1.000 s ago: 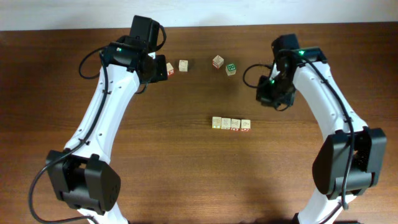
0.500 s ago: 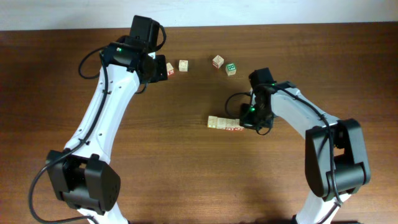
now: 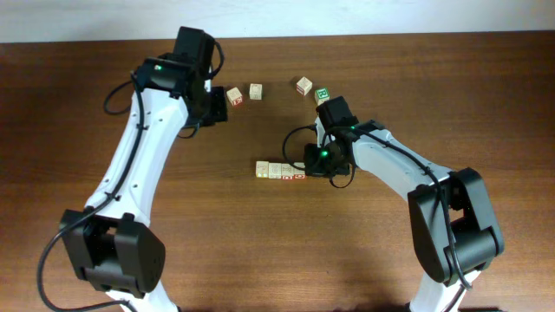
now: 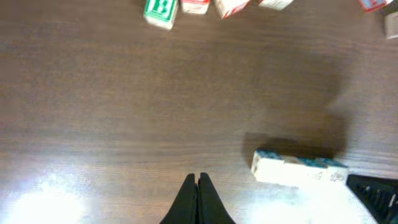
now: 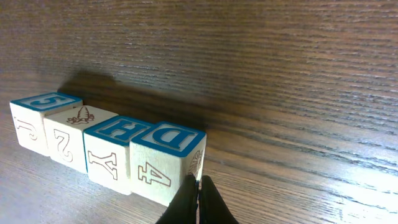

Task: Rotate 4 blocks

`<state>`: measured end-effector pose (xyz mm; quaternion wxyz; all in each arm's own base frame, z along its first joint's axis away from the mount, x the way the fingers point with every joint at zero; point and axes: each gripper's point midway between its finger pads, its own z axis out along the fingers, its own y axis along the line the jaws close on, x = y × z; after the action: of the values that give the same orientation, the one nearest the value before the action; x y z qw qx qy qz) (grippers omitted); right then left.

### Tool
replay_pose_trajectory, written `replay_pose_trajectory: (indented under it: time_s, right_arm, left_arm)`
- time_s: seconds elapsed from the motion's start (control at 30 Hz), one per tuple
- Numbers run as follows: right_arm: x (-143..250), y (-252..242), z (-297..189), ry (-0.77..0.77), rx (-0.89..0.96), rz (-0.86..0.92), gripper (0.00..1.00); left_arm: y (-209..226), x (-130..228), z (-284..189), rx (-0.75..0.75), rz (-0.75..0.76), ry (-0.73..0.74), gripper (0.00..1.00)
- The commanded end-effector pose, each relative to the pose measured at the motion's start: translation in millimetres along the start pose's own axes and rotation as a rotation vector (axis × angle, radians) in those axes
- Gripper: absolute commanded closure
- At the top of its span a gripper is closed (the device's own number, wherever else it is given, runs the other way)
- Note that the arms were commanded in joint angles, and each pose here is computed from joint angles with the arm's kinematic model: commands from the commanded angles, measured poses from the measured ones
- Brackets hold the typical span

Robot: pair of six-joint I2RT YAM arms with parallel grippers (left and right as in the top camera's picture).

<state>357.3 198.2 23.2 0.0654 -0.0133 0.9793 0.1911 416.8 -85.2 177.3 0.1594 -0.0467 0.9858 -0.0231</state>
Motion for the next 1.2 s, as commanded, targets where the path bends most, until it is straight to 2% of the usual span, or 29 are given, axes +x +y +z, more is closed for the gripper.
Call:
replay_pose_trajectory:
  time_s: [0.0, 0.07, 0.2, 0.27, 0.4, 0.53, 0.57, 0.73, 1.17]
  right_arm:
    - [-18.8, 6.0, -21.1, -0.008, -0.068, 0.043, 0.95]
    - [-34.8, -4.1, -46.4, -0.011, -0.085, 0.102, 0.95]
    - [-24.2, -27.4, -49.5, 0.040, -0.077, 0.108, 0.95]
    - [-15.0, -28.9, -37.5, 0.052, -0.076, 0.097, 0.96]
    - [-11.2, -35.5, -21.2, 0.027, -0.084, 0.086, 0.96]
    - [-6.7, -38.8, -15.7, 0.030, -0.083, 0.087, 0.96]
    - [-6.7, -39.2, -14.5, 0.026, -0.084, 0.085, 0.96]
    - [-4.5, -42.2, -7.9, 0.015, -0.087, 0.081, 0.95]
    - [0.7, -30.0, -5.5, 0.034, -0.114, 0.072, 0.95]
  left_arm:
    - [-12.3, 5.8, 0.6, 0.151, 0.157, 0.045, 1.00]
    - [-23.6, 12.3, -0.9, 0.258, 0.266, 0.064, 1.00]
    - [-25.1, 33.5, 53.9, 0.271, 0.259, 0.117, 1.00]
    - [-26.4, 53.3, 77.3, 0.279, 0.136, 0.171, 1.00]
    - [-54.5, 80.3, 95.0, 0.475, 0.128, 0.212, 1.00]
    - [-62.7, 89.4, 107.2, 0.480, 0.146, 0.201, 1.00]
    - [-57.2, 87.7, 115.5, 0.415, 0.096, 0.192, 1.00]
    - [-59.5, 93.3, 141.3, 0.399, 0.058, 0.227, 1.00]
    - [-70.9, 109.7, 140.1, 0.403, 0.072, 0.281, 1.00]
